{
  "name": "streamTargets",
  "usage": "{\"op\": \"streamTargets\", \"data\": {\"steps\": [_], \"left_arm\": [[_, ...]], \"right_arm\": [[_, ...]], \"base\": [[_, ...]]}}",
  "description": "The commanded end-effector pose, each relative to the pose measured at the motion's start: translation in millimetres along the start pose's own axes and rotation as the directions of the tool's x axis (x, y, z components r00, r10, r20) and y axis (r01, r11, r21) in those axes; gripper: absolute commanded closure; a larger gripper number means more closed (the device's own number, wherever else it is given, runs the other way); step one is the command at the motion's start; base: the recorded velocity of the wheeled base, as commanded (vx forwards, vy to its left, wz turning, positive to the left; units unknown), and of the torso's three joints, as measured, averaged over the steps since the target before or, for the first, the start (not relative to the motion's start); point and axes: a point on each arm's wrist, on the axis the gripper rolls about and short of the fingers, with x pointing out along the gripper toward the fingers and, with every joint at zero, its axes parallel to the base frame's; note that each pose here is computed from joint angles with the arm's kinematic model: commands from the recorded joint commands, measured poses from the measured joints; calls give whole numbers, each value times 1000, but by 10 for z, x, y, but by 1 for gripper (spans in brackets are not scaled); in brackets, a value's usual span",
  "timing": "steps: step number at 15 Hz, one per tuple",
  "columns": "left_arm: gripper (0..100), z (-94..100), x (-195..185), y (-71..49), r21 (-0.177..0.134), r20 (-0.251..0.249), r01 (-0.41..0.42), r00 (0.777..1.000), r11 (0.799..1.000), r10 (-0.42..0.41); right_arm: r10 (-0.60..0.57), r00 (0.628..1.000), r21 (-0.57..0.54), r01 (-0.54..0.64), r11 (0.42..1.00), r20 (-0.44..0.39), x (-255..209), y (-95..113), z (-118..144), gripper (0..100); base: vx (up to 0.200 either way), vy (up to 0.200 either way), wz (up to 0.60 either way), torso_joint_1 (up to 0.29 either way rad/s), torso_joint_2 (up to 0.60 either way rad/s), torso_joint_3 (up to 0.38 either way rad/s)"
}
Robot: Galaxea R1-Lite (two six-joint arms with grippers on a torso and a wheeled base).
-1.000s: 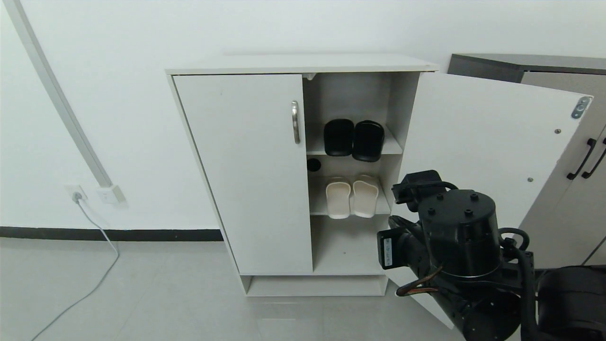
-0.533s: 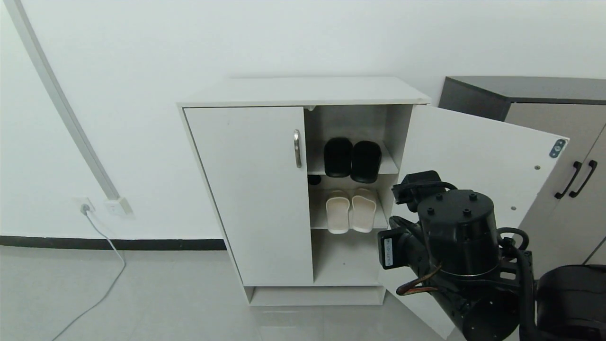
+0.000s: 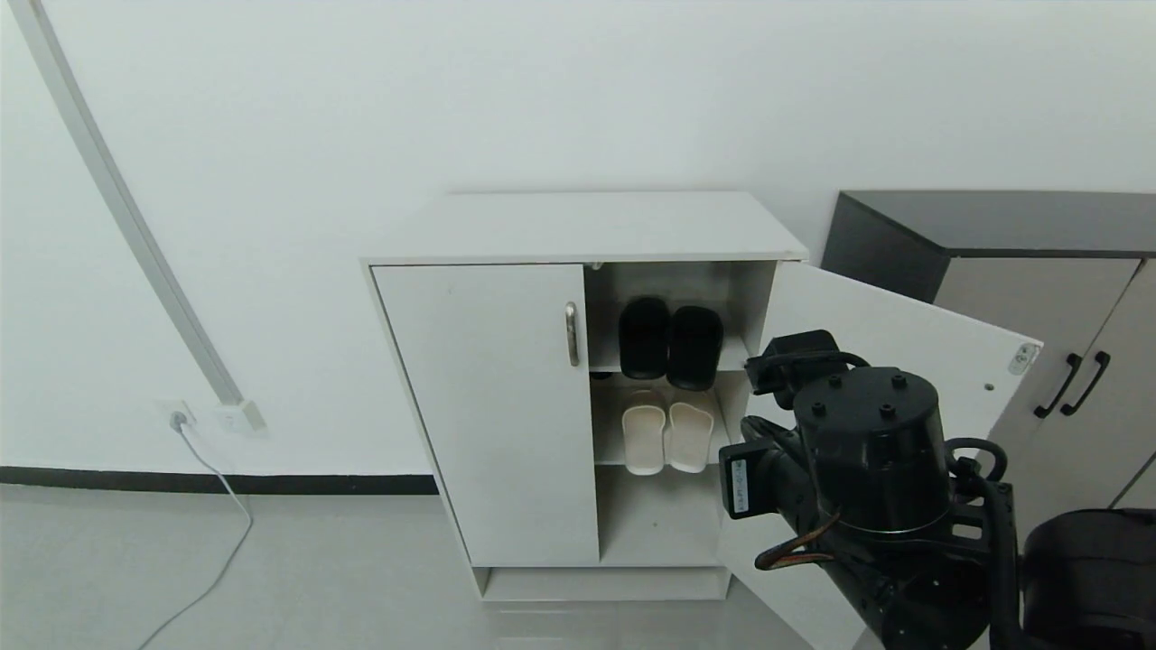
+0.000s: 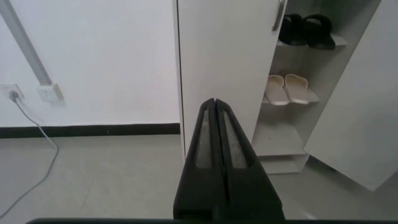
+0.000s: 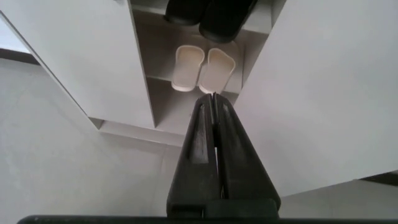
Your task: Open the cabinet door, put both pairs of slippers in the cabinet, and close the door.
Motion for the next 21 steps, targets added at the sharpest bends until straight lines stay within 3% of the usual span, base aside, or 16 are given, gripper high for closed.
{"op": "streamTargets", "data": {"steps": [1, 21], "left_arm": [[100, 0, 1, 0, -1, -1, 0, 1000, 1000, 0], [100, 0, 1, 0, -1, -1, -2, 1000, 1000, 2]], "right_arm": [[0, 1000, 0, 0, 1000, 0, 0, 1, 0, 100], [4, 1000, -27, -4, 1000, -13, -20, -22, -91, 100]], "base": [[0, 0, 0, 173, -476, -295], [0, 0, 0, 225, -520, -302]]}}
